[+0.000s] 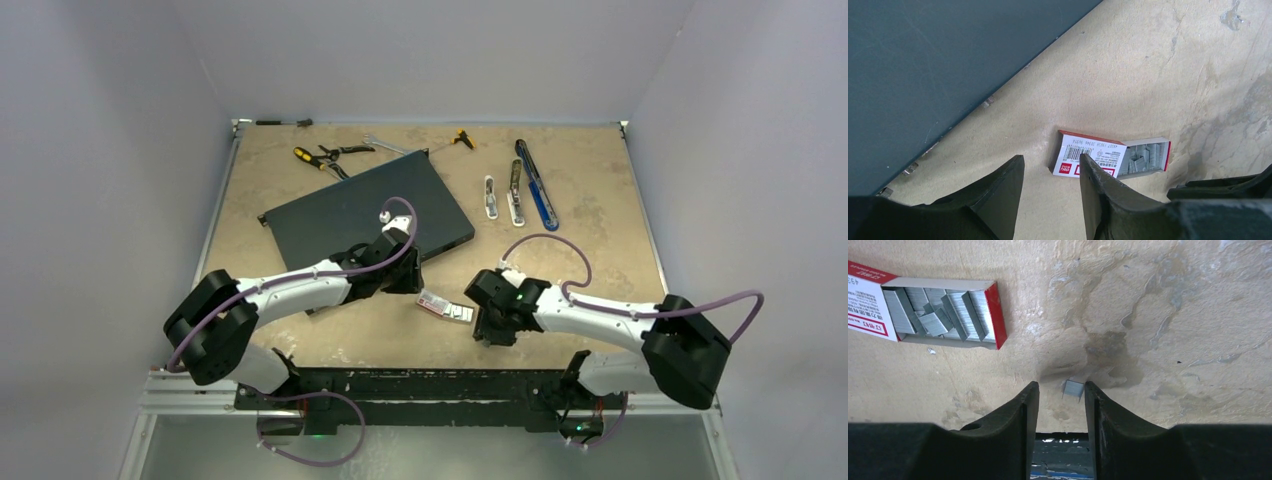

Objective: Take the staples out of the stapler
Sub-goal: Pick up the staple from the center of the board.

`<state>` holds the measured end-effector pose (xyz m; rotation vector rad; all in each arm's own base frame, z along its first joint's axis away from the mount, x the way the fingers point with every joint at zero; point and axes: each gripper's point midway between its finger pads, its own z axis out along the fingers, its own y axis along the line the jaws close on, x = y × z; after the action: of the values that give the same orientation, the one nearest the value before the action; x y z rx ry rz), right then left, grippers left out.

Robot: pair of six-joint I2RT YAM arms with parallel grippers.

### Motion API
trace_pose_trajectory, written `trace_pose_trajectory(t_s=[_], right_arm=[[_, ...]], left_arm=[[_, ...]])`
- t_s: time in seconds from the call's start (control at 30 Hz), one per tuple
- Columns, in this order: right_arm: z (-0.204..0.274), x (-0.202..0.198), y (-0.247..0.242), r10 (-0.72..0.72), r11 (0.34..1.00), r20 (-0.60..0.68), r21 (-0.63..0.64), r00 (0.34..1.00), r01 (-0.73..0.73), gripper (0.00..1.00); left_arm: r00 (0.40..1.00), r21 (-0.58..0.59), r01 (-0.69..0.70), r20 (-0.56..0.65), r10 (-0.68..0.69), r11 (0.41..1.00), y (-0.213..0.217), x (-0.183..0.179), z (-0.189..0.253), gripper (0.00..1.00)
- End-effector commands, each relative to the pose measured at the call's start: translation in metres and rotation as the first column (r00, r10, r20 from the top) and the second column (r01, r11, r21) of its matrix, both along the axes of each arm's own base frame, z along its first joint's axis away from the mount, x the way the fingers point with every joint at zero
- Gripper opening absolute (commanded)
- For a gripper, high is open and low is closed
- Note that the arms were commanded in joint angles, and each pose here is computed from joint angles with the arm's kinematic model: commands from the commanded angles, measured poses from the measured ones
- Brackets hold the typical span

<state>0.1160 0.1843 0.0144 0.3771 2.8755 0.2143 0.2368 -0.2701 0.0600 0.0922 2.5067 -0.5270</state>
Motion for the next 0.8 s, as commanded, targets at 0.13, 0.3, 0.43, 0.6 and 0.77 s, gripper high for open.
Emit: trace_pose_trajectory(t_s=[0.13, 0.3, 0.43, 0.6, 0.77], right_arm=[[-0.01, -0.024, -0.008, 0.052, 0.993, -0.093, -0.103, 0.994, -0.061, 0.43], [-0.013, -0.022, -0.009, 0.05, 0.987, -0.086, -0.145, 0.995, -0.062, 0.31], [-0.013, -0.014, -0.015, 0.03, 0.98, -0.053, -0.197, 0.998, -0.04, 0.26], [-0.01, -0.006, -0.014, 0.028, 0.975, -0.03, -0.219, 0.999, -0.034, 0.23], [0.005, 0.013, 0.002, 0.121, 0.978, 0.053, -0.18, 0.991, -0.109, 0.2]], left_arm=[[0.999, -0.018, 0.01, 0.051, -0.01, 1.0, -0.003, 0.01, 0.017, 0.44], [0.999, -0.02, 0.014, 0.052, -0.012, 1.0, -0.003, 0.009, 0.017, 0.43], [0.998, -0.02, 0.012, 0.055, -0.011, 1.0, -0.001, 0.01, 0.019, 0.43], [0.999, -0.016, 0.011, 0.052, -0.01, 1.0, 0.001, 0.008, 0.018, 0.43], [0.998, -0.019, 0.008, 0.054, -0.007, 1.0, 0.001, 0.01, 0.02, 0.43]])
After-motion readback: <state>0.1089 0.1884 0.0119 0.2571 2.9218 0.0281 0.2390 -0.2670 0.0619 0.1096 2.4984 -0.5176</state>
